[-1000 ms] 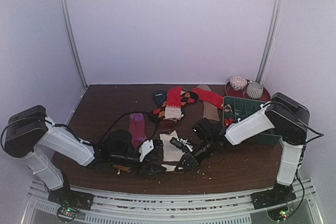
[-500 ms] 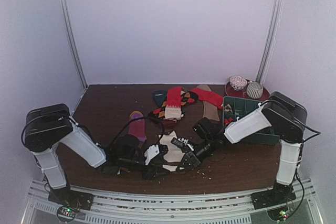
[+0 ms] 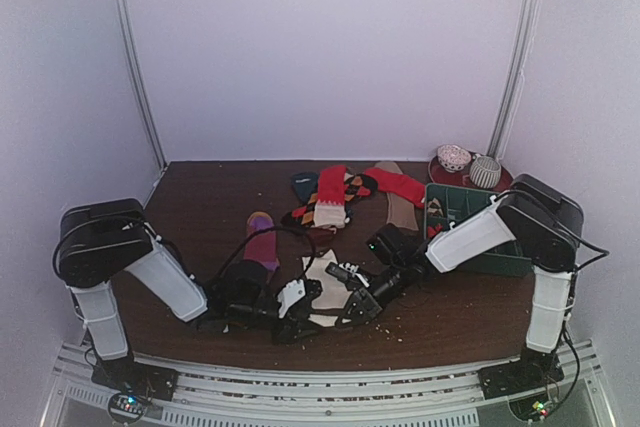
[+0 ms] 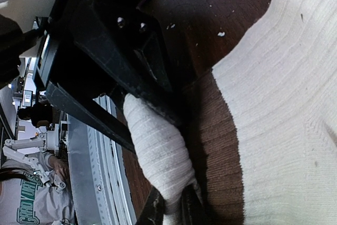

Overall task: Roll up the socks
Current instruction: Roll a pair of socks at the center of the board.

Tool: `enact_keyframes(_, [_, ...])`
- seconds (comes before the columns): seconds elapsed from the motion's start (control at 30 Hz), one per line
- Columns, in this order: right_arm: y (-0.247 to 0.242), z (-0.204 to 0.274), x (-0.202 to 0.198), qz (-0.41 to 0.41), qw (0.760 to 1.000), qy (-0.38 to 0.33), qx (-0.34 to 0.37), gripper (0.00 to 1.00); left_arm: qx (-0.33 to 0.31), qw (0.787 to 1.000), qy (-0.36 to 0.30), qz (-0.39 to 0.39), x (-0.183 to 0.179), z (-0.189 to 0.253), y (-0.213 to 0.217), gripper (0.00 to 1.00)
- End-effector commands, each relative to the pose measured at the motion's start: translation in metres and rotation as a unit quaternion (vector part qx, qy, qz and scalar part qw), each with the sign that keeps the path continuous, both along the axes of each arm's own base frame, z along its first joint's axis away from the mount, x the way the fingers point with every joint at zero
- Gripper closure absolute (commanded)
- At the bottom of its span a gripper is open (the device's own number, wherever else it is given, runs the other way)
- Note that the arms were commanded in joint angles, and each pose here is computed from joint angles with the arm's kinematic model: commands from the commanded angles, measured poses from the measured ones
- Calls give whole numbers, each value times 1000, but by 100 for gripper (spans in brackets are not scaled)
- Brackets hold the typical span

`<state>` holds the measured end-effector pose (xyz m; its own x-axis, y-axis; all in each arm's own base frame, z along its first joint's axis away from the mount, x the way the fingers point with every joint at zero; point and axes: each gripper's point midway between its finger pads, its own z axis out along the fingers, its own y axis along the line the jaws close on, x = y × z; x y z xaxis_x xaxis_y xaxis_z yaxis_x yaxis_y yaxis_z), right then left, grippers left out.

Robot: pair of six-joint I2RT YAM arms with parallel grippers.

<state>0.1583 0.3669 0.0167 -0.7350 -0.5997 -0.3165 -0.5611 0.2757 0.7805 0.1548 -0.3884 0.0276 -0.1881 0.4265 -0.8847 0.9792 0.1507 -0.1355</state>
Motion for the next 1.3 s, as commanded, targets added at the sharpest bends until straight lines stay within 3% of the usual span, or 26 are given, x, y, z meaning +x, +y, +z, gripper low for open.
enact_keyframes(0.0, [-75,-79,-45,-18,973,88,-215,95,-22,1000,1,-5,-2,6,-3,76])
enact_keyframes(0.13, [-74,-80,-43,-20,973,82,-217,94,-26,1000,4,-5,-3,8,-3,98])
enact_keyframes(0.17, [-74,-80,-42,-19,973,80,-217,94,-28,1000,7,-2,-2,9,-4,100])
enact_keyframes(0.3, [-71,-77,-34,-23,975,56,-214,91,-9,999,41,23,2,2,-3,100])
enact_keyframes(0.43, [-57,-59,-17,-29,984,11,-176,81,54,989,128,49,-1,-29,0,100])
enact_keyframes(0.5, [-45,-41,-3,-37,989,-34,-140,68,88,979,175,60,-7,-47,5,100])
enact_keyframes(0.63, [-25,12,26,-58,985,-157,-40,63,141,950,265,84,-22,-78,22,100])
enact_keyframes(0.77, [-15,64,41,-65,953,-291,58,62,179,925,321,100,-33,-98,36,100])
enact_keyframes(0.9, [-20,102,26,-41,878,-459,127,55,201,909,347,113,-38,-106,47,100])
enact_keyframes(0.97, [-21,97,17,-2,859,-500,113,54,206,905,355,115,-41,-108,51,100])
enact_keyframes(1.07, [-21,76,7,41,847,-524,74,54,216,899,361,117,-44,-111,57,100])
enact_keyframes(1.27, [-22,49,5,45,837,-545,38,54,222,894,370,119,-48,-113,62,100])
